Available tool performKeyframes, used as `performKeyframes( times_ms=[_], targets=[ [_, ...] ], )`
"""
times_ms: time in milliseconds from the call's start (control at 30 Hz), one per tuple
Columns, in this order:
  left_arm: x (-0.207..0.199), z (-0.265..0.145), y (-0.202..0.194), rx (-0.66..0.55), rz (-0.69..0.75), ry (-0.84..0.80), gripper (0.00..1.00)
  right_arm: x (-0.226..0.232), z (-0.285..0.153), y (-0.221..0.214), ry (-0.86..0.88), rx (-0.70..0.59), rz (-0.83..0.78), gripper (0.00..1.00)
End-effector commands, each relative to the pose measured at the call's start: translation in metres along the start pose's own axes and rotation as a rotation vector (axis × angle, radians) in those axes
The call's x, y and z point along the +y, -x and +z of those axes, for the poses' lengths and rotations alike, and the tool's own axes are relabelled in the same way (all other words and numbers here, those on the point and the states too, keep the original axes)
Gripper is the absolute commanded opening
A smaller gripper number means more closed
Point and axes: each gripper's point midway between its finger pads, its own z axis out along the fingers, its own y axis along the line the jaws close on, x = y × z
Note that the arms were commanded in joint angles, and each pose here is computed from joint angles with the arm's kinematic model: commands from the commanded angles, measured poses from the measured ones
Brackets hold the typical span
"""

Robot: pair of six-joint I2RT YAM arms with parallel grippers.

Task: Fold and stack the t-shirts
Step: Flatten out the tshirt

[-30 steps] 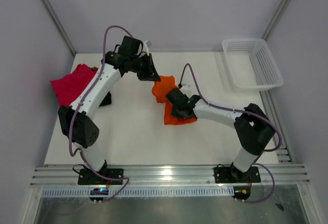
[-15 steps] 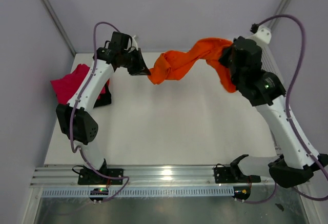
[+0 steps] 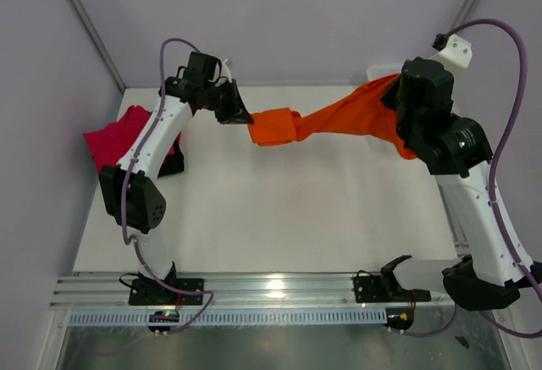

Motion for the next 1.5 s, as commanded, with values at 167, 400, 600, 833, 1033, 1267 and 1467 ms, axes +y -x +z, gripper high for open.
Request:
performKeyframes(
  times_ms=[167, 400, 600, 833, 1033, 1267, 1467],
  targets=[
    [-0.013, -0.005, 0.019, -0.044, 0.001, -0.057, 0.00, 0.008, 0.003, -0.031, 0.059, 0.091, -0.015, 0.03],
    [-0.014, -0.004, 0.022, -0.051, -0.016, -0.064, 0.00, 0.014, 0.003, -0.171, 0.196, 0.452, -0.013, 0.03],
    [-0.010, -0.004, 0.020, -0.045, -0.019, -0.046, 0.00, -0.006, -0.015, -0.263, 0.272, 0.635, -0.049, 0.03],
    [-0.009, 0.003, 0.025, -0.033, -0.037, -0.038, 0.00, -0.045, -0.044, -0.336, 0.333, 0.837, -0.201, 0.03],
    [-0.015, 0.004, 0.034, -0.040, -0.052, -0.054, 0.00, -0.015, -0.077, -0.349, 0.636, 0.914, -0.164, 0.03],
    [-0.019, 0.011, 0.039, -0.024, -0.073, -0.071, 0.81, -0.005, -0.106, -0.362, 0.852, 1.033, -0.202, 0.21],
    [-0.014, 0.014, 0.035, -0.011, -0.077, -0.056, 0.86, -0.012, -0.100, -0.364, 0.809, 0.997, -0.222, 0.50]
  ],
)
